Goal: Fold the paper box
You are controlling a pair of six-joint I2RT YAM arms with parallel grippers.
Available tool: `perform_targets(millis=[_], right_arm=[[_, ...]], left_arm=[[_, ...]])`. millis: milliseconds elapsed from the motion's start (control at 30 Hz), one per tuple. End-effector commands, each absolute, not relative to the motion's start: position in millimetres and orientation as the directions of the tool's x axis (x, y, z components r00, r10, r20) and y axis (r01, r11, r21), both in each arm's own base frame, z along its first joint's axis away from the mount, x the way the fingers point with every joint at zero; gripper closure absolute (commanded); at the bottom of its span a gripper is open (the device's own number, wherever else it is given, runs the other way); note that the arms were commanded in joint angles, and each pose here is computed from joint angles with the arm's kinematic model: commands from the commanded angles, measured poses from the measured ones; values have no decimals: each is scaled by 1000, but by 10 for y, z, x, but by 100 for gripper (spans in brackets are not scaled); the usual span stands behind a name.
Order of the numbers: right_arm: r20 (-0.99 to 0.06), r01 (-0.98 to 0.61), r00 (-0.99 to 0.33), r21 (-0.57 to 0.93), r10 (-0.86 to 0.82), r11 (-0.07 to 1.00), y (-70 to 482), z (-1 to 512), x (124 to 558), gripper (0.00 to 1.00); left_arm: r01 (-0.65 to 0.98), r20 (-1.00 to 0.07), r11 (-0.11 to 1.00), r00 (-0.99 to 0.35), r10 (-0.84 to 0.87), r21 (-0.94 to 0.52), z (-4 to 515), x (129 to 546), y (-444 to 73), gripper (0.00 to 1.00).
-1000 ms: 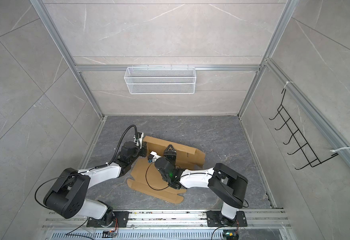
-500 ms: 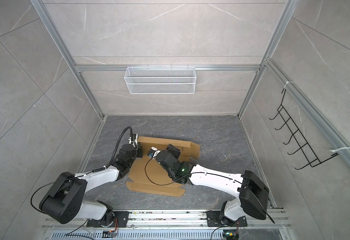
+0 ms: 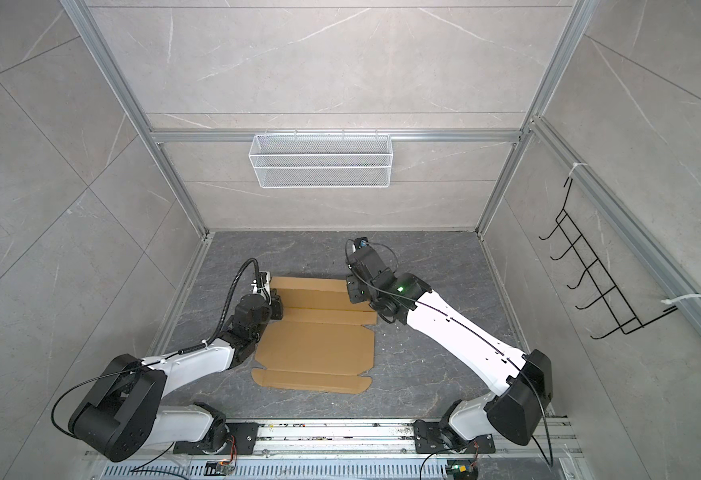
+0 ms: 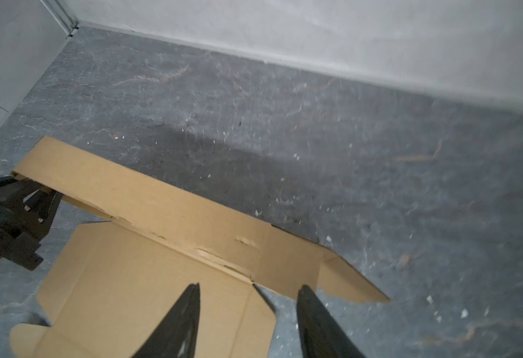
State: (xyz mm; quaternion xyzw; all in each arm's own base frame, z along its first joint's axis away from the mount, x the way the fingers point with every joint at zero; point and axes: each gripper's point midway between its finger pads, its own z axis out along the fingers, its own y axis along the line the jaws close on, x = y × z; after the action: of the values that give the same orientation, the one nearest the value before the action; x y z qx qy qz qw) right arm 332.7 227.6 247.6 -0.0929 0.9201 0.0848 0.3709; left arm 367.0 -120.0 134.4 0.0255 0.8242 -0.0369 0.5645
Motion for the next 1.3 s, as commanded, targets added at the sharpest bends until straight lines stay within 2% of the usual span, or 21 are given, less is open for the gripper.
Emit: perform_targets(millis=[0,167,467,867,1267], right_arm=[[-537,-109,-843,235,36,966,2162,2261,3255,48],[-493,-77,-865,301,86,951,2114,2224,3433,47],[-465,-64,-881,299,86,952,2247,2104,3643,45],[-404,-15,-907,306,116,952,2298,1840,3660,45],[-349,35,-918,394,185,918,2371,1738,3649,45]], left_arm=[[56,-944,995,-324,-63,-86,1498,3677,-1187,90],[50,-941,996,-333,-59,-80,1503,3696,-1197,89],[73,-941,996,-338,-24,-52,1536,3754,-1280,90],[83,-935,995,-353,-24,-56,1491,3759,-1315,90],[82,-932,995,-361,-23,-57,1459,3734,-1308,90]])
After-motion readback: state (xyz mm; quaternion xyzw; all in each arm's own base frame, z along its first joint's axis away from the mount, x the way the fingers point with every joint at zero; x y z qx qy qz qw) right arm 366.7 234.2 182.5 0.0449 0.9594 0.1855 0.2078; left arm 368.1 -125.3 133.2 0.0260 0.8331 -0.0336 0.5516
